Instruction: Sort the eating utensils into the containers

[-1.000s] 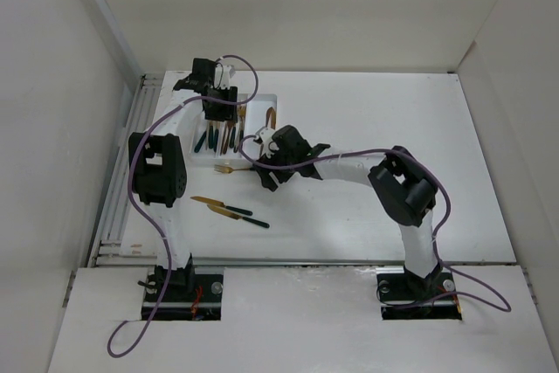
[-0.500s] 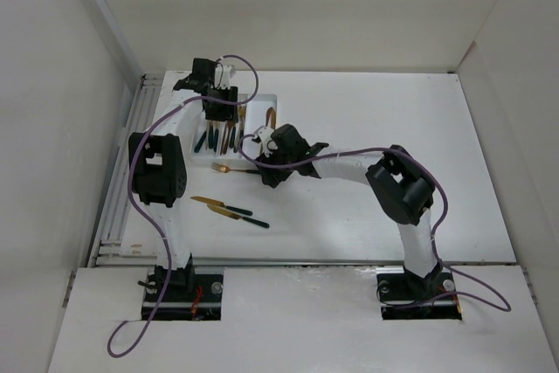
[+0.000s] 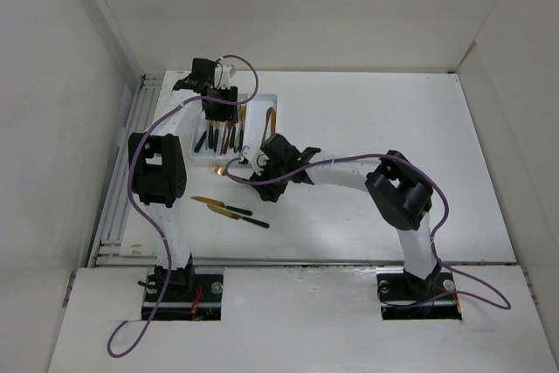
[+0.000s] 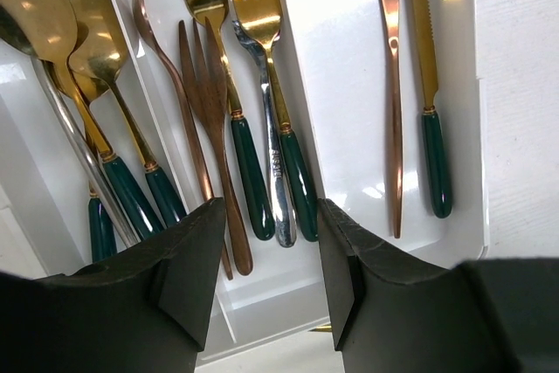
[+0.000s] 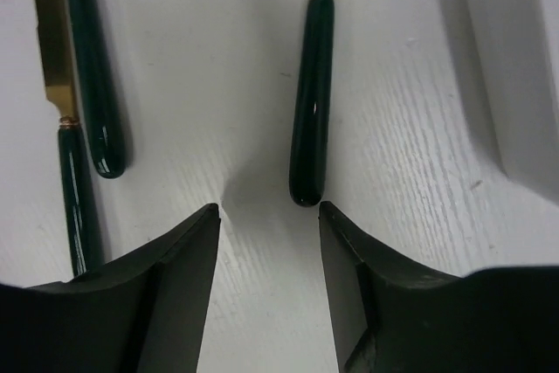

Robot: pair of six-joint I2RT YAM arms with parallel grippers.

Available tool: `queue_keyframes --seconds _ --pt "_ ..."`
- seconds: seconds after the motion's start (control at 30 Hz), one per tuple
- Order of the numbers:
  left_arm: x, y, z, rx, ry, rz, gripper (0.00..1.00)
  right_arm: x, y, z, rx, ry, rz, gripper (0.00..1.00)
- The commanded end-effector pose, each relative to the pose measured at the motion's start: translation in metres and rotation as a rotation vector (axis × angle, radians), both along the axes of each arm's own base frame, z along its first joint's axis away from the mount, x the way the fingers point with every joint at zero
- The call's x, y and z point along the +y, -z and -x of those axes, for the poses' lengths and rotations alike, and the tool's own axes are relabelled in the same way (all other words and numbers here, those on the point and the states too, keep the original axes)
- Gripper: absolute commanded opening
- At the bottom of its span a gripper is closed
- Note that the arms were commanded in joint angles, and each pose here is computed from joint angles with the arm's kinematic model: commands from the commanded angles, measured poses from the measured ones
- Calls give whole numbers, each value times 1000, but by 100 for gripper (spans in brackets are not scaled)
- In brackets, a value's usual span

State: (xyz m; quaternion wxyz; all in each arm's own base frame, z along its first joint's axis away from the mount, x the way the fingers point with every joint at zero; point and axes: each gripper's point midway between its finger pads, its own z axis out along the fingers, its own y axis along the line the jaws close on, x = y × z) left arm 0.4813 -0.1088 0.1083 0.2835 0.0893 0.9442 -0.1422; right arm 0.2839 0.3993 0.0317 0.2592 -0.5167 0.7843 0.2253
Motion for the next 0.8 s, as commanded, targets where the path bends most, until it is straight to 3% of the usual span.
queue_keyframes --seconds 0.0,0.2,0.3,0.43,0.63,0.77 --pt "2 -30 0 -57 5 15 44 -2 -3 2 -23 -75 86 55" --pt "3 -30 4 -51 12 9 44 10 -8 -8 -93 -54 115 63" --pt "3 -30 4 -51 12 9 44 23 -2 -8 -114 -62 125 74" --pt "7 -44 2 -79 -6 17 44 34 11 -16 -129 -44 132 75" --pt "23 -65 -1 -127 -40 14 44 52 22 -19 -140 -55 135 62" --pt "27 -72 1 -141 -50 14 44 56 28 -23 -131 -43 153 47"
